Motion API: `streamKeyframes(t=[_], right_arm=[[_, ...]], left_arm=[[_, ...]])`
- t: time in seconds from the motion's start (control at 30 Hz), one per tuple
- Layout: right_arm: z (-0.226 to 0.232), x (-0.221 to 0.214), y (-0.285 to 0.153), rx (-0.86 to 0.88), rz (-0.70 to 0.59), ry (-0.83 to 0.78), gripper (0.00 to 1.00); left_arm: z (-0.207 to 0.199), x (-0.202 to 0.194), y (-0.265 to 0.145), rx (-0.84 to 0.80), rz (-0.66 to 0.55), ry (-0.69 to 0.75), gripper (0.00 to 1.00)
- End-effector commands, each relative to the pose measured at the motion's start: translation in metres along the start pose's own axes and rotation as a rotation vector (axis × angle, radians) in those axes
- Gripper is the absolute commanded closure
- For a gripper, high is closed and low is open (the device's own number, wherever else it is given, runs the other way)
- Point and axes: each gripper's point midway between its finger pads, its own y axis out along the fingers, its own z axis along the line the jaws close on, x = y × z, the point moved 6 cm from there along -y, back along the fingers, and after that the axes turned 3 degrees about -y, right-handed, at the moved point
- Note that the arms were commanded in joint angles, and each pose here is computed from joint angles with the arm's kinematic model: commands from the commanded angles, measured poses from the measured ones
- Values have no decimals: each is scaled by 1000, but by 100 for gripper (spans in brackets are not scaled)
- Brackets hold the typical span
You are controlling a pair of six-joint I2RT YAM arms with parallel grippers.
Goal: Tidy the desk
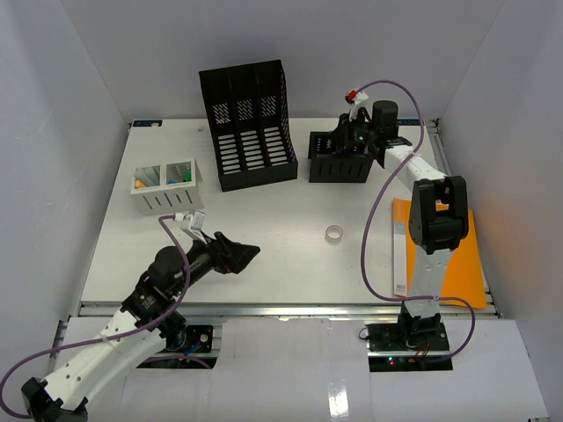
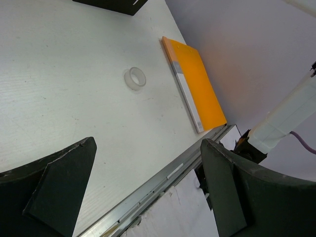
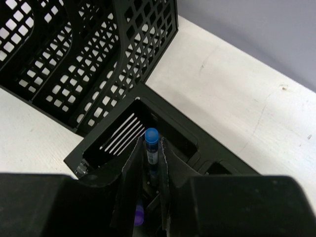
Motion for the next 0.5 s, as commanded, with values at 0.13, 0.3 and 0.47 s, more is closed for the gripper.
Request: streamKeyframes(t=[0.13,0.3,0.47], right_arm=[[13,40,-22,1,-96,-101,57],[20,64,-41,-16,-136,-157,48],[47,85,-74,89,-142,-287,41]], left_arm=[[-3,0,3,1,25,-26,2],[-5,-1,4,-9,45,-19,2],[-4,-4,3,-17,54,-17,2]])
